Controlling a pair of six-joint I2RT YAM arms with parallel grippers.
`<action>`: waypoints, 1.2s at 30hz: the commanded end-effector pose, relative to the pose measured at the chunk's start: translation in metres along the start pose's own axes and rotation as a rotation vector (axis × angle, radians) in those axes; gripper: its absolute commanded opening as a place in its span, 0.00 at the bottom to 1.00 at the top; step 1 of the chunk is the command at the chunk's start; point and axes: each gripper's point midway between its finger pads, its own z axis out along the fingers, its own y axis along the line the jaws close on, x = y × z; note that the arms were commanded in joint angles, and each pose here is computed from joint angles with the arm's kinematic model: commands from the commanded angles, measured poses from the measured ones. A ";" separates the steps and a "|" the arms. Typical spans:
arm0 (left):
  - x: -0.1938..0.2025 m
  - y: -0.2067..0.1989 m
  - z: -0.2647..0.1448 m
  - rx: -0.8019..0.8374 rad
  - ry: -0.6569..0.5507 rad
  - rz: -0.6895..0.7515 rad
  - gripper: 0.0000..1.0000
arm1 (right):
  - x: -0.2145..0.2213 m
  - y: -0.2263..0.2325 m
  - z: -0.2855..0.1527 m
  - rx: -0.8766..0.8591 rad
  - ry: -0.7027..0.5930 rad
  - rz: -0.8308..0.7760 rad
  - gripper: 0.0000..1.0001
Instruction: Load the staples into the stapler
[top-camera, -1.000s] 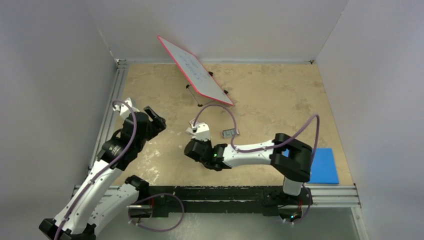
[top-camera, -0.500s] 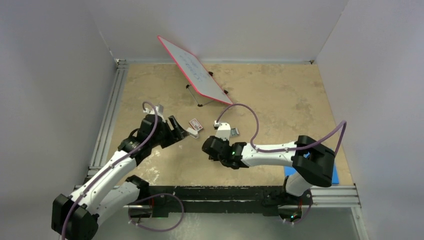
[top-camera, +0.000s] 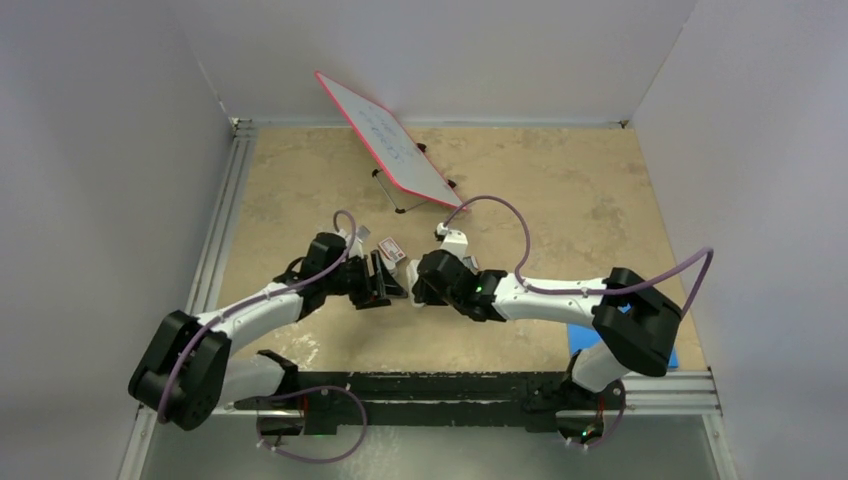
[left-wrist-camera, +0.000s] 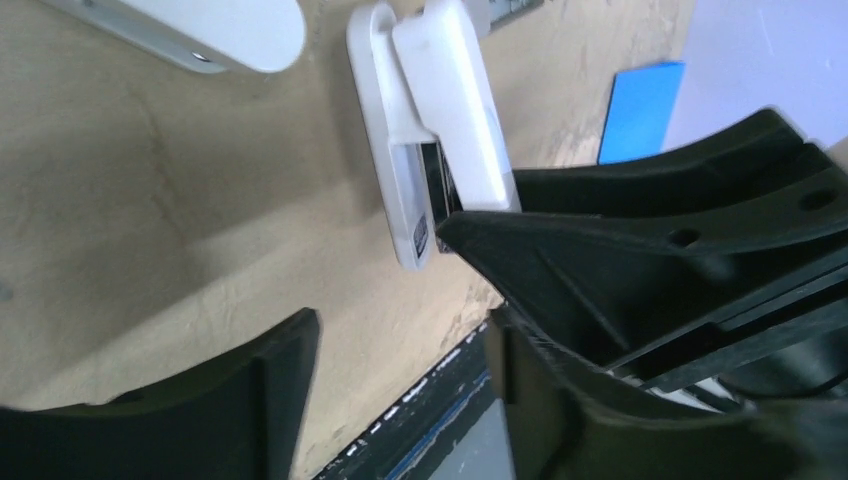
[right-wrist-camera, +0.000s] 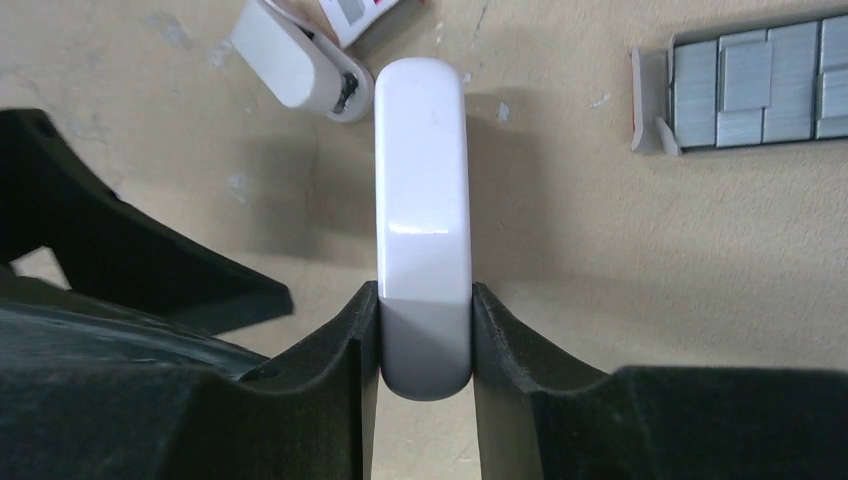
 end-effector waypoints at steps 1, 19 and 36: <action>-0.001 -0.025 0.006 0.155 0.048 0.065 0.54 | -0.020 0.023 -0.012 -0.116 -0.025 0.063 0.16; -0.002 -0.010 0.035 0.139 0.110 0.003 0.23 | -0.014 0.039 -0.013 -0.204 0.031 0.135 0.15; 0.006 -0.003 0.042 0.115 0.139 -0.019 0.00 | -0.018 0.047 -0.015 -0.244 0.036 0.219 0.13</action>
